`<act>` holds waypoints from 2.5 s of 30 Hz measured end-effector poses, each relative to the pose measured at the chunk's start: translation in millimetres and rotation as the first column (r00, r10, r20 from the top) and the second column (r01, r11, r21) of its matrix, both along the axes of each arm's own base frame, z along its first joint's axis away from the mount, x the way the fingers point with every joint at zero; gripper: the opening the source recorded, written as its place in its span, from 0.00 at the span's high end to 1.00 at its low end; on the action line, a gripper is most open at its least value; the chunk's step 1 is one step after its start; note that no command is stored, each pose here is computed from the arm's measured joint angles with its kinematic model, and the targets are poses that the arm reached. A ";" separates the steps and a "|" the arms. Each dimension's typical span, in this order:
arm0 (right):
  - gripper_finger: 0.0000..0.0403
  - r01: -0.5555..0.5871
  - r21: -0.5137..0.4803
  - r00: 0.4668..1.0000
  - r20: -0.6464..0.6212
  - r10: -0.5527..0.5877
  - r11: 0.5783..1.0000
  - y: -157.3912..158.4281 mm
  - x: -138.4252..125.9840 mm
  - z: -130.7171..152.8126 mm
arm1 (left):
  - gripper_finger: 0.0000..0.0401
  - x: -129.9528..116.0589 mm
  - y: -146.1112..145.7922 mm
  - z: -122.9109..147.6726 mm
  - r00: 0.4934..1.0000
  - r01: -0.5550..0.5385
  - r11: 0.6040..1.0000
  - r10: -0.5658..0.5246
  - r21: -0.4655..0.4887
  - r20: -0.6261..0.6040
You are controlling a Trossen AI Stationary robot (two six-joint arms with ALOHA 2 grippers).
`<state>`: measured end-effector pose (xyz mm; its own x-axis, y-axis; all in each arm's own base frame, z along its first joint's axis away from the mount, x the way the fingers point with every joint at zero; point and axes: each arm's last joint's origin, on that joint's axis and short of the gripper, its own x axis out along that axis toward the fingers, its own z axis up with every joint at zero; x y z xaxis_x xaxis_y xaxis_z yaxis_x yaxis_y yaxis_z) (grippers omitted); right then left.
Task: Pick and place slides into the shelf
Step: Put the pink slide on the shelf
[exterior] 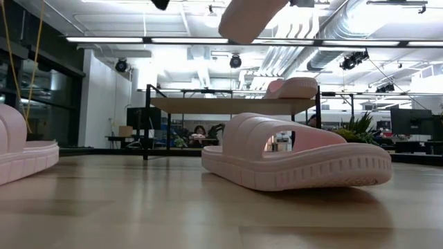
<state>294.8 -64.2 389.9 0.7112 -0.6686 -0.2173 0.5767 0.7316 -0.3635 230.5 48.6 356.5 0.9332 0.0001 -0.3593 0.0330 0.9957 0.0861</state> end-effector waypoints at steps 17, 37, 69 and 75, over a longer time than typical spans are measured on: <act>1.00 0.092 -0.036 0.990 0.114 -0.088 0.995 -53.4 -8.6 -67.6 | 0.75 3.3 2.3 -28.9 0.998 0.069 0.997 -0.069 0.024 0.004; 1.00 0.120 -0.028 0.988 0.100 -0.116 0.992 -76.1 7.9 -109.3 | 0.75 1.7 2.7 -84.7 0.996 0.091 0.996 -0.091 -0.007 -0.018; 1.00 0.266 -0.075 0.958 -0.090 -0.273 0.961 -84.3 13.3 -138.8 | 0.75 1.4 2.4 -85.3 0.996 0.083 0.996 -0.084 -0.027 -0.025; 1.00 0.299 -0.094 0.943 -0.122 -0.310 0.949 -84.5 11.7 -139.9 | 0.75 1.4 2.5 -85.2 0.996 0.083 0.996 -0.084 -0.027 -0.025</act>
